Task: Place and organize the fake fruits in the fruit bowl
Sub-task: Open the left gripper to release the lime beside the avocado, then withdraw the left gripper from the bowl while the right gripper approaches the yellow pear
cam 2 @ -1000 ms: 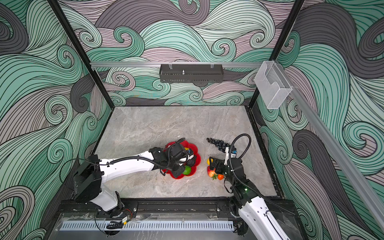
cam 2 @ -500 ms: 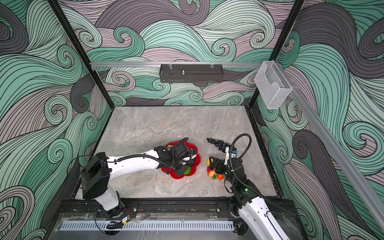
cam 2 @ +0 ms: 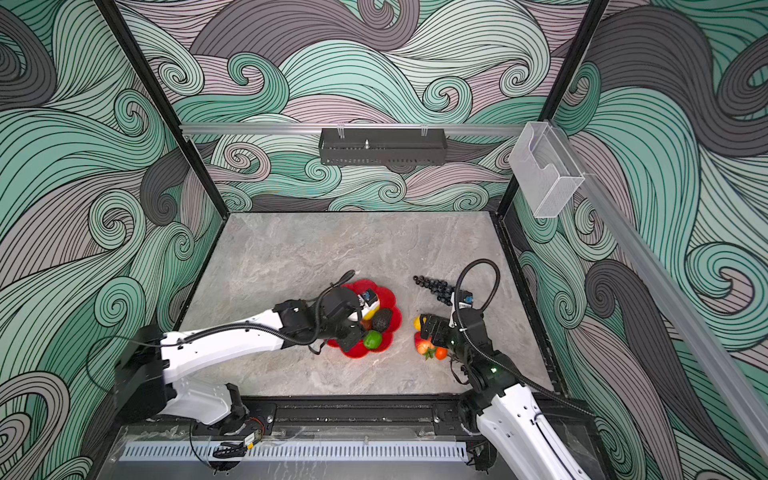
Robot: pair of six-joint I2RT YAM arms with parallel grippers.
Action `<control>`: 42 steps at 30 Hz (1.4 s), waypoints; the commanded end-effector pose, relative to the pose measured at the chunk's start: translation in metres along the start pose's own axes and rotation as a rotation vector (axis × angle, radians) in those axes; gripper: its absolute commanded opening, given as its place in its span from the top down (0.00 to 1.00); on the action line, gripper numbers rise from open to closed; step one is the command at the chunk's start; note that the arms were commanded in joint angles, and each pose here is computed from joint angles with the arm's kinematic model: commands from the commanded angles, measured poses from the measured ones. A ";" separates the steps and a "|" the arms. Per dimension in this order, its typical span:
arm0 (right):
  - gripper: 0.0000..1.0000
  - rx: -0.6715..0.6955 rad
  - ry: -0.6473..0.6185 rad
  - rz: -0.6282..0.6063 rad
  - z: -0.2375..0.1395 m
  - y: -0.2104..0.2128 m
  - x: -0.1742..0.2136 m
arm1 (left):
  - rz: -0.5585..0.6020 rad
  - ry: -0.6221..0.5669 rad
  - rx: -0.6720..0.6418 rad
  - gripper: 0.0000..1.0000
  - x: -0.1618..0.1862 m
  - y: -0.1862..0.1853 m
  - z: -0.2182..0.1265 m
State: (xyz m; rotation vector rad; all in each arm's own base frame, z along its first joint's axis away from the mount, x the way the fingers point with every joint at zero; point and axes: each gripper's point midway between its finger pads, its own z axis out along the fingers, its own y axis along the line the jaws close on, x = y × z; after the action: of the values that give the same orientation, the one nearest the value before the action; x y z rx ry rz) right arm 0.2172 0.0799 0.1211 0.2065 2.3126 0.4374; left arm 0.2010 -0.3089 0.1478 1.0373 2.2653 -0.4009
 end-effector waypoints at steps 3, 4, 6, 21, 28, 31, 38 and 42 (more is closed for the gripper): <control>0.01 0.105 0.115 0.008 -0.001 -0.013 0.011 | -0.099 -0.180 -0.196 0.48 0.002 0.043 -0.029; 0.01 0.108 0.139 0.018 0.000 -0.013 0.014 | -0.113 -0.204 -0.224 0.47 0.006 0.050 -0.034; 0.01 0.121 0.180 0.033 0.002 -0.013 0.018 | -0.148 -0.240 -0.278 0.44 0.016 0.064 -0.042; 0.13 0.114 0.316 0.066 0.042 0.006 0.022 | -0.251 -0.447 -0.295 0.26 0.042 0.087 -0.073; 0.16 0.149 0.348 0.045 0.066 0.005 0.021 | -0.260 -0.486 -0.288 0.23 0.043 0.089 -0.076; 0.18 0.167 0.361 0.030 0.075 0.003 0.021 | -0.262 -0.486 -0.289 0.23 0.043 0.089 -0.076; 0.24 0.180 0.399 0.017 0.092 0.002 0.026 | -0.265 -0.479 -0.292 0.23 0.043 0.090 -0.074; 0.29 0.182 0.407 0.006 0.094 0.001 0.029 | -0.268 -0.478 -0.293 0.23 0.044 0.090 -0.074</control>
State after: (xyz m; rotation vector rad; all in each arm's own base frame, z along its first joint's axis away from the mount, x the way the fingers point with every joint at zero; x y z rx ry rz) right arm 0.2580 0.1089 0.0365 0.2605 2.7775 0.2890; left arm 0.2140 -0.1892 0.1686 0.4717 1.9650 -0.3569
